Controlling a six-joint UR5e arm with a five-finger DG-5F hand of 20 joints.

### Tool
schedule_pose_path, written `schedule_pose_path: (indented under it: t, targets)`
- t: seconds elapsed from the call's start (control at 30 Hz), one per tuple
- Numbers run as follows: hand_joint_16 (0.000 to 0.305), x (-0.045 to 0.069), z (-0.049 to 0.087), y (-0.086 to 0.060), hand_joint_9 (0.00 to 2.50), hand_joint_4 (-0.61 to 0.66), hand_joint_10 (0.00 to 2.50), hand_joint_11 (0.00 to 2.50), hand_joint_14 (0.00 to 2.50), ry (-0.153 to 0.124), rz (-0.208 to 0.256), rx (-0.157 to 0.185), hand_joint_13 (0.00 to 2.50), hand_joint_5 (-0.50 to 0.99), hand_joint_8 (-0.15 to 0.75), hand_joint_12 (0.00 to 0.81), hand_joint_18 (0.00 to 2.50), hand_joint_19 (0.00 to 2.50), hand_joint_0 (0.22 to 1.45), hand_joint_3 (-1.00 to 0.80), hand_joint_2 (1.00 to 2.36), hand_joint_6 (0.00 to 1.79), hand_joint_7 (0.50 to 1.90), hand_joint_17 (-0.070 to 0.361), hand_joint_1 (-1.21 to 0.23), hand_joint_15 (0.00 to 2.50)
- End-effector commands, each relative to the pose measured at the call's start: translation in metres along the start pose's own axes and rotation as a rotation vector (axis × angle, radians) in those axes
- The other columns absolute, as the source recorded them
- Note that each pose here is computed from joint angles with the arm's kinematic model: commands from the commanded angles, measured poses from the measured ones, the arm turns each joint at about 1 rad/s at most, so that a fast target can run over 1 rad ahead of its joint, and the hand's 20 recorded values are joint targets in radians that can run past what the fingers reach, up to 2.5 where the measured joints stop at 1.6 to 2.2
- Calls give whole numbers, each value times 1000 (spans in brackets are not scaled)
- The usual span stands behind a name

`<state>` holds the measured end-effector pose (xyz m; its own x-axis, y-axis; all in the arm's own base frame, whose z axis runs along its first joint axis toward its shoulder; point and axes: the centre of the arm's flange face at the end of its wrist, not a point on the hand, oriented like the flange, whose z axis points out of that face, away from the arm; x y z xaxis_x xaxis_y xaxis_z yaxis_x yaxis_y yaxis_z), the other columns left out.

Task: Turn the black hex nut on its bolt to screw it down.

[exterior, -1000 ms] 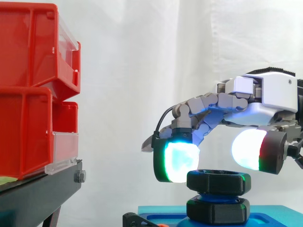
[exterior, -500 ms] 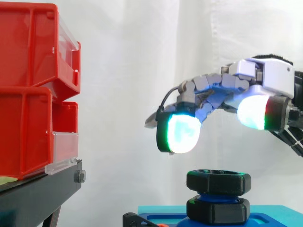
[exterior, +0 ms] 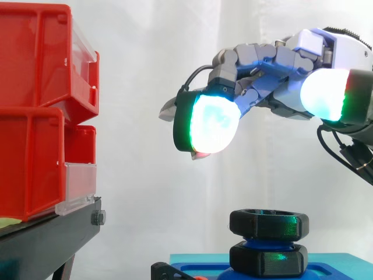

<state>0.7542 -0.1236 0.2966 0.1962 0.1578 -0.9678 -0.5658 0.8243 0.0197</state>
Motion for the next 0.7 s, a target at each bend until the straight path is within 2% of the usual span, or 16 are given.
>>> schedule_pose_path:
  t: [0.0, 0.1, 0.37, 0.5, 0.67]
  targets:
    - [56, 3, 9, 9, 854, 262, 9, 299, 7, 3, 9, -7, 506, -38, 316, 327, 420, 575, 506, -500, 1000, 503, 1039, 125, -230, 176]
    - [56, 9, 14, 18, 853, 273, 9, 311, 7, 25, 30, 6, 507, -38, 314, 328, 421, 575, 506, -500, 1000, 503, 1039, 125, -234, 173]
    - [55, 13, 25, 32, 855, 266, 9, 304, 9, 38, 47, 9, 510, -38, 315, 328, 421, 575, 507, -500, 1000, 503, 1037, 125, -239, 176]
    - [55, 22, 23, 36, 859, 270, 9, 309, 7, 55, 60, 22, 511, -39, 317, 326, 424, 567, 509, -500, 1000, 503, 1038, 124, -247, 171]
    - [55, 34, 17, 38, 860, 271, 9, 314, 7, 51, 60, 27, 515, -39, 316, 325, 426, 567, 513, -500, 1000, 503, 1039, 124, -256, 173]
